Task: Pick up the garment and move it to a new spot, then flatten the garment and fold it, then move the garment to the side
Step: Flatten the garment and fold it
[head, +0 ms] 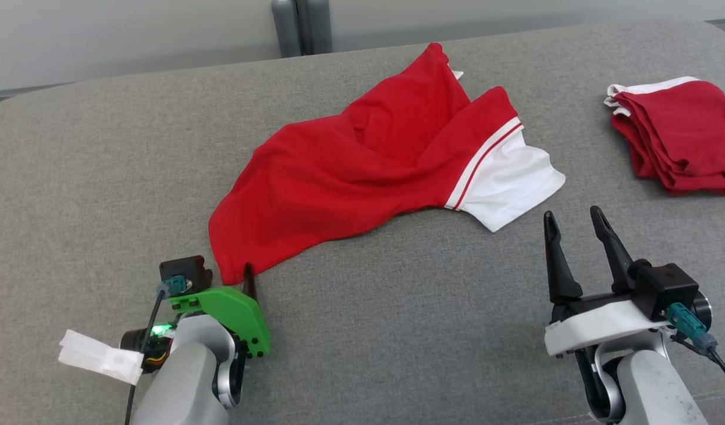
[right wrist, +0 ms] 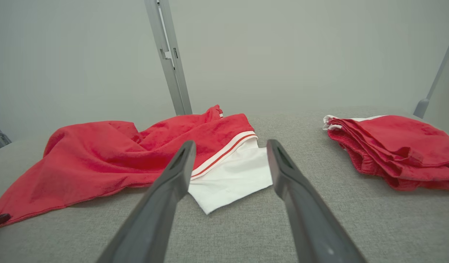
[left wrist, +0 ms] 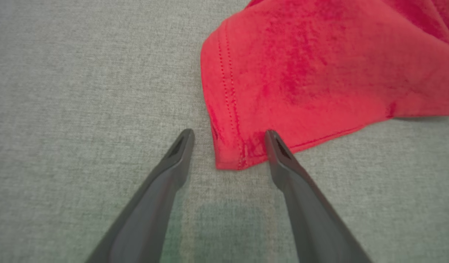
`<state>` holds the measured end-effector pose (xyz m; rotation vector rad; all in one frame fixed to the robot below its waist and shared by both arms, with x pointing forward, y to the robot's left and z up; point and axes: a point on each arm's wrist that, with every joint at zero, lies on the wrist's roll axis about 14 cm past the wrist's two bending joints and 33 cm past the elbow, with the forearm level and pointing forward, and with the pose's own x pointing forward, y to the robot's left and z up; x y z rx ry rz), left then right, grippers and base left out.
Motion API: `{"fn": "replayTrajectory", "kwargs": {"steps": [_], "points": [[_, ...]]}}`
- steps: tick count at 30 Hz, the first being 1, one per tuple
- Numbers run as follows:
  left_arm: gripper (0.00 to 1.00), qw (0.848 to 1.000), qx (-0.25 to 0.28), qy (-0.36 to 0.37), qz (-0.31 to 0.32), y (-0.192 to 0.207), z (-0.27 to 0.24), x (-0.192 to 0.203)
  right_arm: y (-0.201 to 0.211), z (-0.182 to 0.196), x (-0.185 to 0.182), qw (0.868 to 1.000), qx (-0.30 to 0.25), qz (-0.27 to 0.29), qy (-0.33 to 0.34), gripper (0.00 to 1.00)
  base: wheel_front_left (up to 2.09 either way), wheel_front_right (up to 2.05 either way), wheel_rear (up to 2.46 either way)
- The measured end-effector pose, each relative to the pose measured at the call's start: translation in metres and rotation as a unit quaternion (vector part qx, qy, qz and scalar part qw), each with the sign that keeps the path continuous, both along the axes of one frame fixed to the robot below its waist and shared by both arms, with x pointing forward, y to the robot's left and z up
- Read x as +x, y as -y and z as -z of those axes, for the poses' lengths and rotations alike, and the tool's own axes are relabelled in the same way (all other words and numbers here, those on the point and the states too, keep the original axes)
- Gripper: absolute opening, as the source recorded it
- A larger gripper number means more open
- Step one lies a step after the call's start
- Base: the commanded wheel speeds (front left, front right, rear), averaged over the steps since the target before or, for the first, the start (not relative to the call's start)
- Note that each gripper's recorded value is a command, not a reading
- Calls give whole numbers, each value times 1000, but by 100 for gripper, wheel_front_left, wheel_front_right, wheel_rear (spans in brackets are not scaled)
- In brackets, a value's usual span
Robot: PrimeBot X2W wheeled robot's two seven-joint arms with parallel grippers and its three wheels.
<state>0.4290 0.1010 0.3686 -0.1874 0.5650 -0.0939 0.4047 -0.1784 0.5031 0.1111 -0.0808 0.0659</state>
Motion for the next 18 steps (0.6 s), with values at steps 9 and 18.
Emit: {"fn": "replayTrajectory", "kwargs": {"steps": [9, 18], "points": [[0, 1000, -3, -16, 9, 6, 3, -2, -1, -1, 1, 1000, 0, -1, 1, 100, 0, 0, 0], [0, 999, -30, 42, -9, 1, -22, 7, 15, 16, 9, 999, -24, 21, -27, 100, 0, 0, 0]]}}
